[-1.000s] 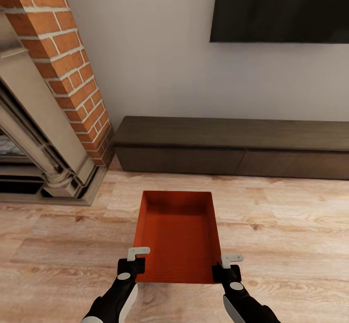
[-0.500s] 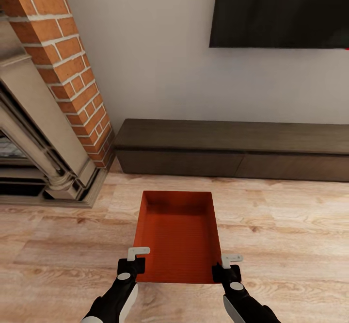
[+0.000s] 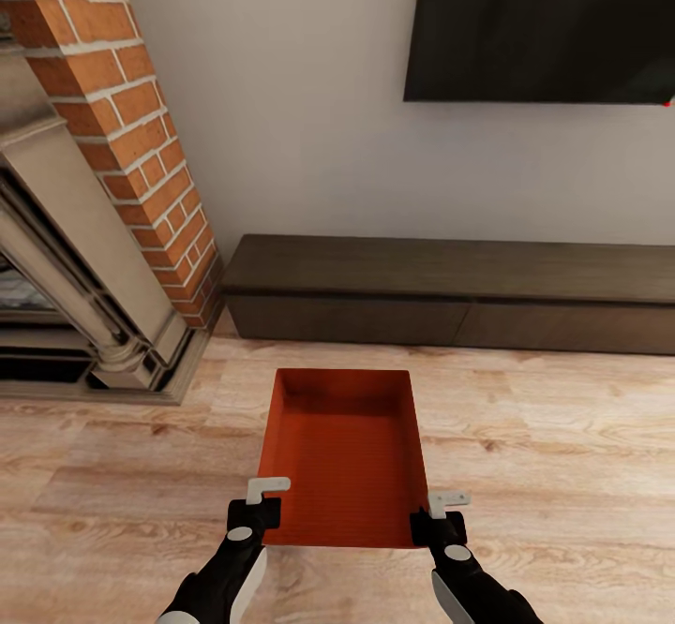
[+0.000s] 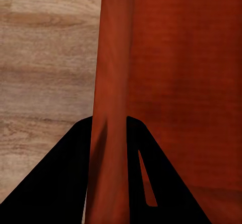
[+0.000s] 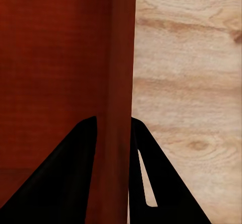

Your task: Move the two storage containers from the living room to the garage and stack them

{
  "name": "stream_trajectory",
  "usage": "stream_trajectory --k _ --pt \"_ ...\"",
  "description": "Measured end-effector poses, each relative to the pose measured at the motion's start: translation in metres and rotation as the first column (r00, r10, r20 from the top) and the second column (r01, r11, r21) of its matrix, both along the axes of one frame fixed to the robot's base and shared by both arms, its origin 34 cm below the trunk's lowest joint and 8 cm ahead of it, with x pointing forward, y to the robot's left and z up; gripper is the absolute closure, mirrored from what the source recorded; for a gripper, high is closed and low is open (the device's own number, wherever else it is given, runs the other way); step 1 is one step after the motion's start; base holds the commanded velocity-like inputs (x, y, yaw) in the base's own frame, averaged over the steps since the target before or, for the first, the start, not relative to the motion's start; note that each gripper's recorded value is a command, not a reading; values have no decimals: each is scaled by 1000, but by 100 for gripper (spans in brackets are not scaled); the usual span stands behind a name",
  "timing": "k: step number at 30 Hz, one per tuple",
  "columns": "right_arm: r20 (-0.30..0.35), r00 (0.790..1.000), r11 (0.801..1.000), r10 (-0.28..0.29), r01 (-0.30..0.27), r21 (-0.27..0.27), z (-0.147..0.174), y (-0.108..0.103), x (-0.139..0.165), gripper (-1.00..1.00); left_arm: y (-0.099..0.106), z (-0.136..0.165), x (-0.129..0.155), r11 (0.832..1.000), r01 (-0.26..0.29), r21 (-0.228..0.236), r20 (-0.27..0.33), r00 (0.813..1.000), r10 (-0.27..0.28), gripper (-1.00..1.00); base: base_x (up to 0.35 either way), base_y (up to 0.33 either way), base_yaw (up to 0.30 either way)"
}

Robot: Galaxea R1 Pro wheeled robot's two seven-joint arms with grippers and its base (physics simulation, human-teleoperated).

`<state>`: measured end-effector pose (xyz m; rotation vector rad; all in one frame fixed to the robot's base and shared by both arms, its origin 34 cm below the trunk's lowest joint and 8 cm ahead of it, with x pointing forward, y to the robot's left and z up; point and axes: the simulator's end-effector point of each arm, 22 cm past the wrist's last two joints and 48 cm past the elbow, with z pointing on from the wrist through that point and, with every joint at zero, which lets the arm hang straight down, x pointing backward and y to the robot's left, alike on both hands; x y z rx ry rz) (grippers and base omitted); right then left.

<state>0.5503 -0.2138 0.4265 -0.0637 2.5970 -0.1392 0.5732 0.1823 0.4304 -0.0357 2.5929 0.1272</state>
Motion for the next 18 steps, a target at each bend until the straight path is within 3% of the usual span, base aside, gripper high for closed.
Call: stream_trajectory --k 18 --pt "-1 1000 1000 0 0 0 33 0 3 100 0 33 3 1000 0 0 -1 1000 0 100 0 0 0"
